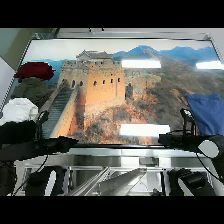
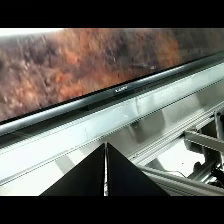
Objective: Fold the shirts.
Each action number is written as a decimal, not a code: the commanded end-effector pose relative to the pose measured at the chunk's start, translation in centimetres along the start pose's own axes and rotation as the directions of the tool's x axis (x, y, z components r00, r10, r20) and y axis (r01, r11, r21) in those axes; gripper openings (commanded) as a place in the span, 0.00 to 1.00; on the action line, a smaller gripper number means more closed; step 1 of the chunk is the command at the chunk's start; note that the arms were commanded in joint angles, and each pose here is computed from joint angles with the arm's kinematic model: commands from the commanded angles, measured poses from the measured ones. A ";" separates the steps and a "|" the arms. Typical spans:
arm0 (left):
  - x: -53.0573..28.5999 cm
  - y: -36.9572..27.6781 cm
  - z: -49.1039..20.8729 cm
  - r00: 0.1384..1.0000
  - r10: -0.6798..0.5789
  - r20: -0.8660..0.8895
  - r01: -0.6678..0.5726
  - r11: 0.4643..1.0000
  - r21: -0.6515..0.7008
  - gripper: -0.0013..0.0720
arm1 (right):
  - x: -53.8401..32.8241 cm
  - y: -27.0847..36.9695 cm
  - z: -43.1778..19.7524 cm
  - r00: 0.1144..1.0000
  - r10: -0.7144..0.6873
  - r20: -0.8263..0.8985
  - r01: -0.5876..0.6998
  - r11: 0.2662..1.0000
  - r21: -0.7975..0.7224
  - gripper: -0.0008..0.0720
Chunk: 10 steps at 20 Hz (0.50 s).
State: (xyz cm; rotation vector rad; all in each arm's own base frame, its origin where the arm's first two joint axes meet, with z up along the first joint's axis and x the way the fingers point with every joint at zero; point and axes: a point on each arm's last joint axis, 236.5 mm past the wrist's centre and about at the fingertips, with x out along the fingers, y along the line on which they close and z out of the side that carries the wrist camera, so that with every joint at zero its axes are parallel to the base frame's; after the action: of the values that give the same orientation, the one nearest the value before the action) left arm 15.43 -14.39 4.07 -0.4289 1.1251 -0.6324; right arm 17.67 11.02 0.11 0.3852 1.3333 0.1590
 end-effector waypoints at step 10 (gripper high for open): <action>-6.7 7.1 11.1 0.899 0.418 0.129 -0.426 0.904 0.035 0.97 | 0.0 0.0 0.0 1.000 0.000 0.000 0.000 1.000 -0.001 0.04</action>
State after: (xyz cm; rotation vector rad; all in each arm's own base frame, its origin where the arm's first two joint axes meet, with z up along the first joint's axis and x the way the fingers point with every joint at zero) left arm 20.48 -10.13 6.38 -0.3062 1.0868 -0.4542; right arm 17.68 11.01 0.10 0.3850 1.3328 0.1587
